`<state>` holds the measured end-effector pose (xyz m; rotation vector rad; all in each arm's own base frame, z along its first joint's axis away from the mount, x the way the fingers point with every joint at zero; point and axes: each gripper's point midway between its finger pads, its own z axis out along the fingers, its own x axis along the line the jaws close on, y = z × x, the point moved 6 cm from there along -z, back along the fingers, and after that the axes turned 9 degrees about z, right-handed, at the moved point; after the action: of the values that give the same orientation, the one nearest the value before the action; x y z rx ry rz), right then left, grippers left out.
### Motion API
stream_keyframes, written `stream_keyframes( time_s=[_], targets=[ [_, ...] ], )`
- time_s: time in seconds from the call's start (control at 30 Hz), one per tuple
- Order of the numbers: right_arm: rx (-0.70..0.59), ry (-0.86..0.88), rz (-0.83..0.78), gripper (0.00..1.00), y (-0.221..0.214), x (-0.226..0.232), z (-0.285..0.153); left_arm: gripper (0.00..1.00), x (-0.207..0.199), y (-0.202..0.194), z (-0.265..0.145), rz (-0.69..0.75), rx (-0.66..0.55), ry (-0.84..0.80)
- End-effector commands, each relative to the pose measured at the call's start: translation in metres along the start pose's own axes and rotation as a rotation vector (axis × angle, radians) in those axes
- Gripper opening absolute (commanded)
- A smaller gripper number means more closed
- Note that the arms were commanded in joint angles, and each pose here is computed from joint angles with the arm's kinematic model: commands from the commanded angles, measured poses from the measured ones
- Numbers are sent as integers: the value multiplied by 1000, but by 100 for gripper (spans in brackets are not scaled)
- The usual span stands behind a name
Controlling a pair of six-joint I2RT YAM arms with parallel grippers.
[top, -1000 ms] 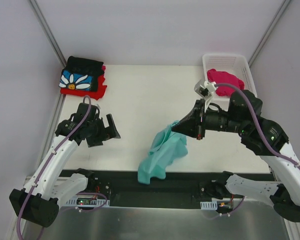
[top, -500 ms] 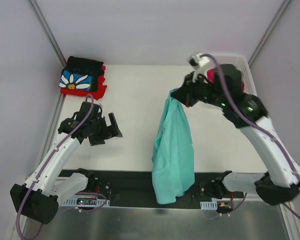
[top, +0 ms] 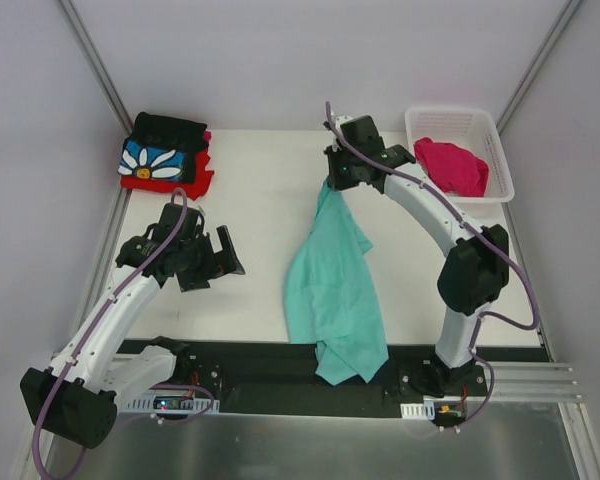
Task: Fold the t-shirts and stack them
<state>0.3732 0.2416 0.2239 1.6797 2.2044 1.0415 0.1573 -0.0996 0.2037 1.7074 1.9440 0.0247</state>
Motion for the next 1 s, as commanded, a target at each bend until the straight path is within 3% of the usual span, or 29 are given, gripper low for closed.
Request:
stream_keyframes(
  time_s=[0.0, 0.33, 0.43, 0.47, 0.5, 0.6, 0.7, 0.97],
  targets=[
    [-321, -75, -27, 1, 69, 5, -51, 99, 0, -1, -6, 8, -13, 17],
    [-405, -286, -17, 1, 78, -28, -48, 99, 2, -2, -3, 2, -1, 29],
    [-376, -307, -3, 1, 70, -31, -44, 99, 3, -4, -2, 2, 5, 30],
    [-350, -312, 8, 5, 65, -32, -41, 99, 3, -4, -1, 2, 8, 30],
    [-333, -314, 28, 24, 63, -32, -42, 99, 4, -5, -1, 3, 8, 32],
    [-261, -274, 9, 58, 44, -24, -44, 99, 6, -7, 1, -1, 12, 36],
    [-204, -201, 19, 67, 21, -10, -54, 99, 6, -7, 1, 1, 12, 36],
    [-12, -31, 61, 66, -80, 43, -89, 99, 6, -7, 1, 10, 12, 33]
  ],
)
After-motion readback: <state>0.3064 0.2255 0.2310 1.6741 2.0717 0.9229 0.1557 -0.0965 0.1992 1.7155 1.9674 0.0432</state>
